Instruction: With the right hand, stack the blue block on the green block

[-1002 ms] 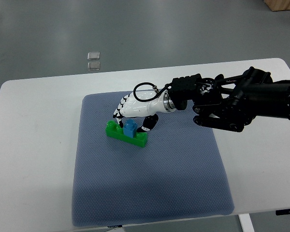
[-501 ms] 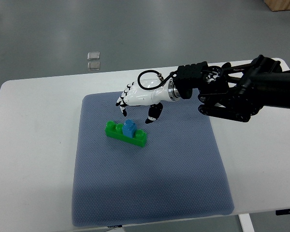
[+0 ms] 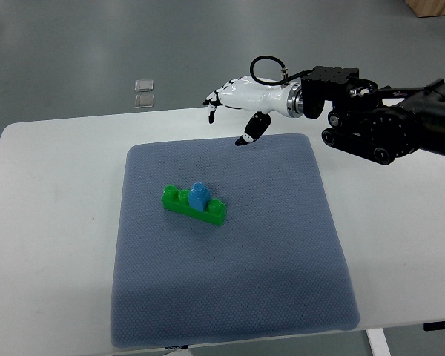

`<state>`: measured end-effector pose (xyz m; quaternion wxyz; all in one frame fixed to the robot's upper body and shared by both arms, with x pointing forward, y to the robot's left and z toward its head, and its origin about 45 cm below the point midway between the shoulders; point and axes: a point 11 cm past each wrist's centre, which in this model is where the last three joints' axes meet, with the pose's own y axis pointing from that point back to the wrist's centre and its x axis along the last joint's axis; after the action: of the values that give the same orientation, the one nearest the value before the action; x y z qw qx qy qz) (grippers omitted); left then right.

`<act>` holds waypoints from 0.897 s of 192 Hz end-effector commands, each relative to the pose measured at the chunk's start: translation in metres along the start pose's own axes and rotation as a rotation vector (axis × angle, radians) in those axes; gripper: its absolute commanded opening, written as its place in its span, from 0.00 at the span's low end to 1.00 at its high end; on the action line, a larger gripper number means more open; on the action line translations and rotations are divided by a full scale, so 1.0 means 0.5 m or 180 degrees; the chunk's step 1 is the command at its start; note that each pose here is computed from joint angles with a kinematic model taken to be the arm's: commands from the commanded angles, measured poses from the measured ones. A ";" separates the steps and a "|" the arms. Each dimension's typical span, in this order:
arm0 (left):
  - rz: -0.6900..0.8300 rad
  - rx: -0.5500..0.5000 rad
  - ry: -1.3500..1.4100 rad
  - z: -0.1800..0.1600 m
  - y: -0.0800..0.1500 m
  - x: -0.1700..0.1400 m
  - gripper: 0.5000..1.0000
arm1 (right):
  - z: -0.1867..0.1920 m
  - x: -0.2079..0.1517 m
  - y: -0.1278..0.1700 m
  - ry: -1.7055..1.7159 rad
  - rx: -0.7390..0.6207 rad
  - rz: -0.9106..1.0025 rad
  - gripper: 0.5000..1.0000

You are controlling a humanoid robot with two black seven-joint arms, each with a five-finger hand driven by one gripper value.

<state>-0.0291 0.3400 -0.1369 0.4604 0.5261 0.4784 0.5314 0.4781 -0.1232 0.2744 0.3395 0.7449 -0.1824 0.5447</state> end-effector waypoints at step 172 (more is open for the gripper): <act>0.0000 -0.0001 0.0000 0.000 0.000 0.000 1.00 | 0.186 -0.160 0.093 -0.5522 -0.0818 0.2613 0.82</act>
<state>-0.0291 0.3400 -0.1369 0.4604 0.5261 0.4784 0.5314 0.4901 -0.2256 0.2100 -0.0228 0.7453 -0.6600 -0.0924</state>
